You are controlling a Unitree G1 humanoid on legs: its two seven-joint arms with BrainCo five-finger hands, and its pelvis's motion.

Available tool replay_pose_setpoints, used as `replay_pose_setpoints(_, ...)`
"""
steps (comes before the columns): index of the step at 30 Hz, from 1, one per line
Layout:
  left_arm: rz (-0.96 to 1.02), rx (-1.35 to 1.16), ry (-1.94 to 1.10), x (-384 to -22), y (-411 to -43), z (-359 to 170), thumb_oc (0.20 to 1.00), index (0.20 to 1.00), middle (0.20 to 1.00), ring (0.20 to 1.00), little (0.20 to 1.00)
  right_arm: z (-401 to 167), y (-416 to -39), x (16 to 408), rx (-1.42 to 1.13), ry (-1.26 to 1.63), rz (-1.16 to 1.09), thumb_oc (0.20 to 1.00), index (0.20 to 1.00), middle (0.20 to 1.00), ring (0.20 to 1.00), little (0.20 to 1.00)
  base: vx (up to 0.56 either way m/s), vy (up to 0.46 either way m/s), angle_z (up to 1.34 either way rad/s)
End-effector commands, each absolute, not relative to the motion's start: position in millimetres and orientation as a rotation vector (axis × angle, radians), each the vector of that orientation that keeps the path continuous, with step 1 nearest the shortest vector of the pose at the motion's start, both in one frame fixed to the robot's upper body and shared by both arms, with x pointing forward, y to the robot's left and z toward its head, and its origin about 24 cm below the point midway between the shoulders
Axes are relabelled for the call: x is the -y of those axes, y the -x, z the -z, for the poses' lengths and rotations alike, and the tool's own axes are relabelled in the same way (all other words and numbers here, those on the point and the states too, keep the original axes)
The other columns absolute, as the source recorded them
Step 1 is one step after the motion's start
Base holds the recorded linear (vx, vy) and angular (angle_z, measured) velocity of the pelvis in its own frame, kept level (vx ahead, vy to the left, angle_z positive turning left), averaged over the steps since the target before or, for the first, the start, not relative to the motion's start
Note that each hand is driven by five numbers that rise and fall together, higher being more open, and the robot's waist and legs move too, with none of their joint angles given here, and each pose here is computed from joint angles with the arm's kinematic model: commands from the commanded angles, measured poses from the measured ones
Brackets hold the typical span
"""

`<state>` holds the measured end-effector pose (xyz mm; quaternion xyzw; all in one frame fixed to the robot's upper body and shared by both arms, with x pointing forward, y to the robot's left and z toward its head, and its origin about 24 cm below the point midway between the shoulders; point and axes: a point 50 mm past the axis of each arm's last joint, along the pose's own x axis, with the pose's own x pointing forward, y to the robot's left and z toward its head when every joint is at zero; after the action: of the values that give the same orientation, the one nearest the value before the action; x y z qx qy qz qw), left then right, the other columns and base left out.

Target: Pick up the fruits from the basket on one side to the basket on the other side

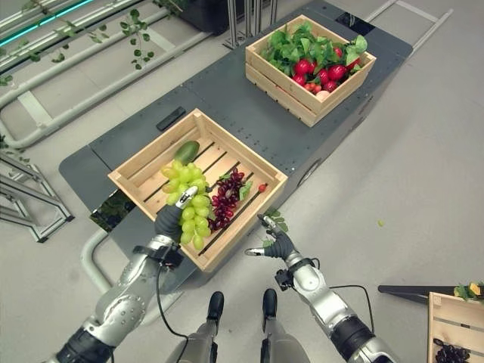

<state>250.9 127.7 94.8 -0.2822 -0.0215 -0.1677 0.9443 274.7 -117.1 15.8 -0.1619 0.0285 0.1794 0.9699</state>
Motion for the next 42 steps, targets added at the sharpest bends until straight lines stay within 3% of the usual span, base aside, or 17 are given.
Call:
replay_pose_setpoints(1, 0.383, 0.191, 0.593, -123.8, -250.7, -117.9, 0.2, 0.2, 0.2, 0.2, 0.2, -68.7, -284.0, 90.5, 0.206, 0.239, -0.372, 1.0, 1.0, 1.0, 1.0, 1.0, 0.0, 0.0, 0.0)
replay_pose_setpoints(6, 0.444, 0.17, 0.603, -113.5, -248.0, -119.5, 0.2, 0.2, 0.2, 0.2, 0.2, -87.4, -273.9, 72.8, 0.304, 0.23, -0.476, 1.0, 1.0, 1.0, 1.0, 1.0, -0.01, -0.003, -0.03)
replay_pose_setpoints(7, 0.493, 0.136, 0.632, -100.3, -245.4, -115.8, 0.2, 0.2, 0.2, 0.2, 0.2, -82.0, -266.9, 33.8, 0.188, -0.218, -0.63, 1.0, 1.0, 1.0, 1.0, 1.0, 0.01, -0.009, -0.04)
replay_pose_setpoints(8, 0.497, 0.139, 0.623, -98.3, -244.4, -116.3, 0.2, 0.2, 0.2, 0.2, 0.2, -79.2, -290.0, 49.4, 0.288, 0.318, -0.493, 1.0, 1.0, 1.0, 1.0, 1.0, 0.01, -0.009, -0.05)
replay_pose_setpoints(12, 0.518, 0.134, 0.648, -95.8, -241.7, -117.5, 0.2, 0.2, 0.2, 0.2, 0.2, -73.5, -288.5, 34.7, 0.208, 0.173, -0.54, 1.0, 1.0, 1.0, 1.0, 1.0, 0.0, -0.007, -0.02)
replay_pose_setpoints(23, 0.606, 0.083, 0.675, -76.8, -235.6, -114.6, 0.2, 0.2, 0.2, 0.2, 0.2, -104.6, -297.4, 14.0, 0.335, 0.213, -0.56, 1.0, 1.0, 1.0, 1.0, 1.0, 0.0, -0.001, 0.0)
replay_pose_setpoints(42, 0.683, 0.054, 0.698, -61.4, -231.3, -114.9, 0.2, 0.2, 0.2, 0.2, 0.2, -111.1, -297.8, -12.2, 0.331, 0.185, -0.642, 1.0, 1.0, 1.0, 1.0, 1.0, 0.0, 0.0, 0.0)
